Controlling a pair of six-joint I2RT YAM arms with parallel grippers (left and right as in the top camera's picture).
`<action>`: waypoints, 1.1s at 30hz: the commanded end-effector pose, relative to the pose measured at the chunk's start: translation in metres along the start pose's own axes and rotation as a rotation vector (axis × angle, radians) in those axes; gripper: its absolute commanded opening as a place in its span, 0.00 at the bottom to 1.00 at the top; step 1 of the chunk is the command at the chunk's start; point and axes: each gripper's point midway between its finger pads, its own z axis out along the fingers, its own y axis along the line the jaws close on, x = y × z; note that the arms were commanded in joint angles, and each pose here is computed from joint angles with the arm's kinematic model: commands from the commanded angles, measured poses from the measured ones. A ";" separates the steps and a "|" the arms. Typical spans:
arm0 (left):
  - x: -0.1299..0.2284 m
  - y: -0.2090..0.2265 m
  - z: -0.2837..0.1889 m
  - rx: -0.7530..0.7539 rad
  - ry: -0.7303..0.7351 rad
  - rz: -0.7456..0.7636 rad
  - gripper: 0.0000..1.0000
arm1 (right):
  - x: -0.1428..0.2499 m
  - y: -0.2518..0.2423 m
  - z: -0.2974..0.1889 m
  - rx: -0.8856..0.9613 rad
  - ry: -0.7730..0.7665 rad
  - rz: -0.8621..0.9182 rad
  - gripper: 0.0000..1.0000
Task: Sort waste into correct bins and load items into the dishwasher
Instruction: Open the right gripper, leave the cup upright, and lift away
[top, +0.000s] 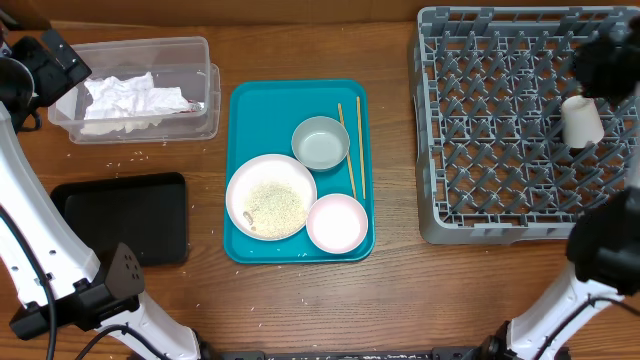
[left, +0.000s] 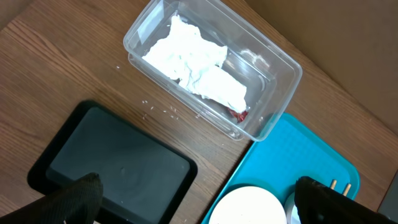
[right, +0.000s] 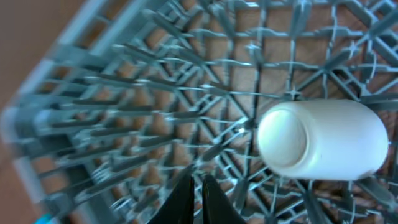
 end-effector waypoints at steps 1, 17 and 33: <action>0.000 0.002 -0.001 -0.008 -0.004 0.017 1.00 | -0.006 -0.029 0.021 0.145 -0.026 0.021 0.08; 0.000 0.002 -0.001 -0.008 -0.005 0.017 1.00 | -0.001 -0.091 0.013 0.381 -0.012 0.108 0.04; 0.000 0.002 -0.001 -0.008 -0.004 0.017 1.00 | 0.002 -0.025 0.031 0.036 0.080 -0.067 0.04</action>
